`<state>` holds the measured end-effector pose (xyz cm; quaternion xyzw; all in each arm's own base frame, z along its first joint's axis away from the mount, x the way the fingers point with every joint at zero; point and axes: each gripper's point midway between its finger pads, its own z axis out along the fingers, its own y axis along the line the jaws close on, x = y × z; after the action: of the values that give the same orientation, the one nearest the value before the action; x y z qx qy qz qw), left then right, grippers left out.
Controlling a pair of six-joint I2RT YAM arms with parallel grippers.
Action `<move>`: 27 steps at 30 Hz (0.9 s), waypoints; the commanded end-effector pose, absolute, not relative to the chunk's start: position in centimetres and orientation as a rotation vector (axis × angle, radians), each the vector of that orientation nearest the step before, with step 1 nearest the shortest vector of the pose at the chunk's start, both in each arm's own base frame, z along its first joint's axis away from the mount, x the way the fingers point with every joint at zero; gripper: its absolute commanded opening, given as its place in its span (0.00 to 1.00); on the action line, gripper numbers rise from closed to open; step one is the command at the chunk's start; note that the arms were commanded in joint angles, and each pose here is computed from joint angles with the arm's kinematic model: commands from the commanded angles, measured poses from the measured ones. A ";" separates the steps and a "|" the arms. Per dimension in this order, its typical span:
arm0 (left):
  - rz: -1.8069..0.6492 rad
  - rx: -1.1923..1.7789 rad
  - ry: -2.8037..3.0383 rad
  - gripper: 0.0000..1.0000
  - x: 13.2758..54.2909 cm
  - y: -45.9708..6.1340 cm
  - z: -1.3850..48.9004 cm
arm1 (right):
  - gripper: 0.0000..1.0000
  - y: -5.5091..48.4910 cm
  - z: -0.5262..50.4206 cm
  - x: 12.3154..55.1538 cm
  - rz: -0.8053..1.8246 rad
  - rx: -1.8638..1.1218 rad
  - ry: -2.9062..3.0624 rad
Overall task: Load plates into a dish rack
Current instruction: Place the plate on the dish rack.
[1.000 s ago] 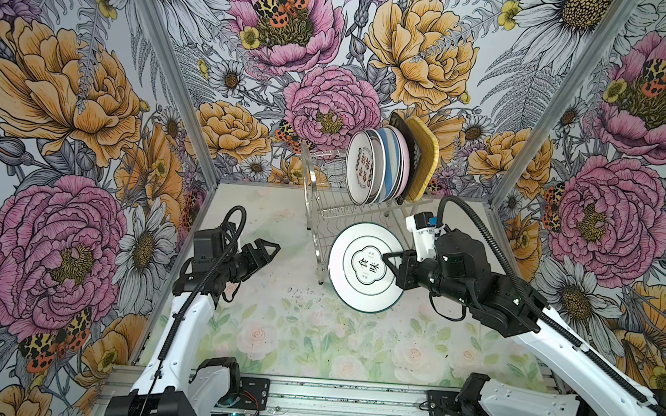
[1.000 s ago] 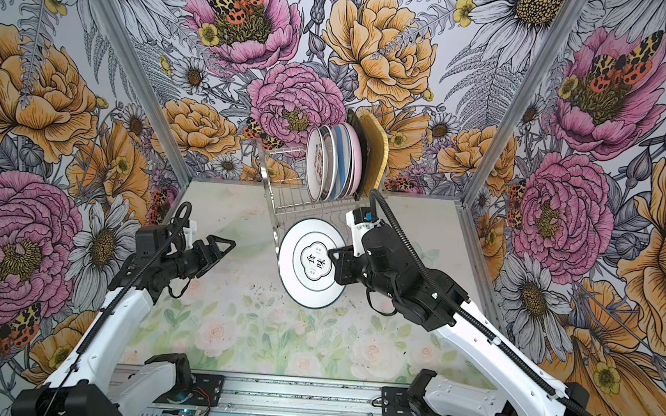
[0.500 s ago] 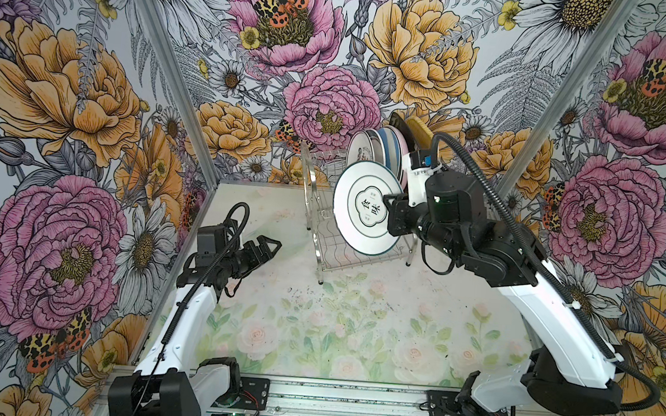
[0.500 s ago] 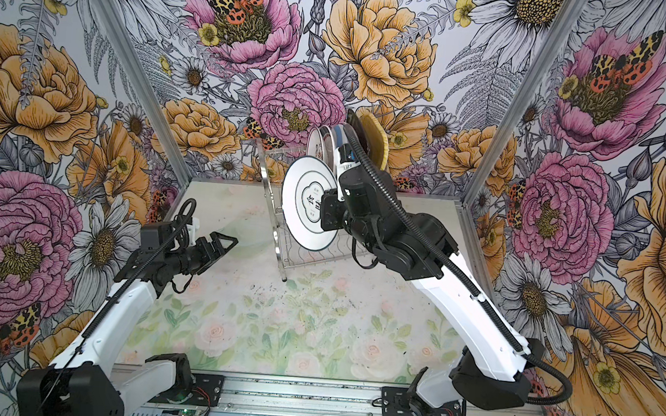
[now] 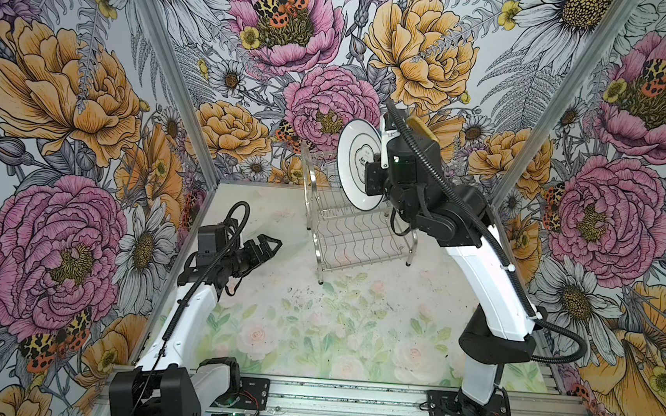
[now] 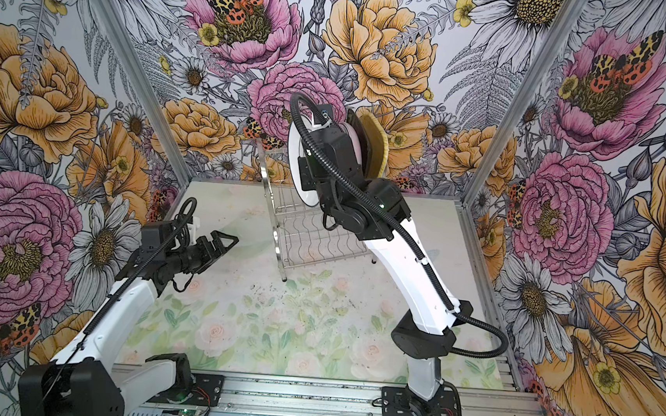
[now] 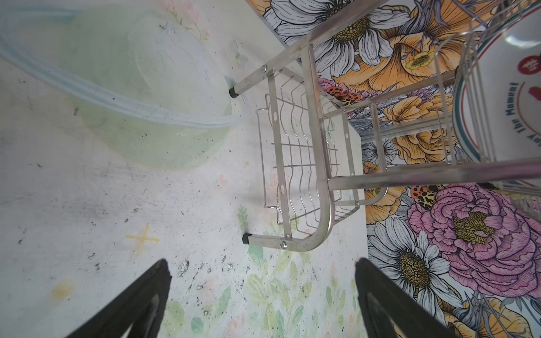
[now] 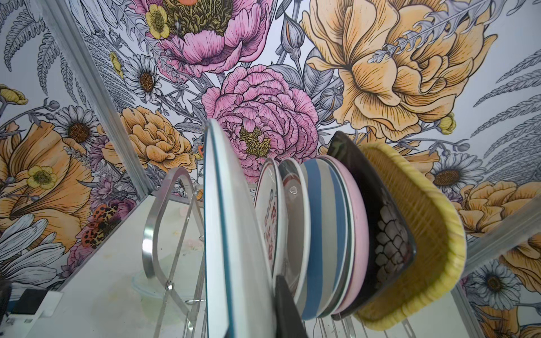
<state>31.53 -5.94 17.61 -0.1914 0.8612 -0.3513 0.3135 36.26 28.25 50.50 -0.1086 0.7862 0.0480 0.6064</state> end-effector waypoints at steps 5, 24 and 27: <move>-0.921 -0.470 2.258 0.99 32.1 -5.9 17.2 | 0.00 28.1 51.3 39.2 0.022 -0.172 1.746; -0.935 -0.490 2.256 0.99 32.3 -5.4 16.5 | 0.00 29.9 47.5 44.7 -0.068 -0.159 1.748; -0.935 -0.491 2.256 0.99 32.3 -5.3 16.5 | 0.00 30.1 47.0 44.9 -0.067 -0.164 1.755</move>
<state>32.19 -5.24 16.70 -0.1999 0.8589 -0.3500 0.3161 44.52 30.56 44.92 -0.0982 0.7863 -0.0440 0.6084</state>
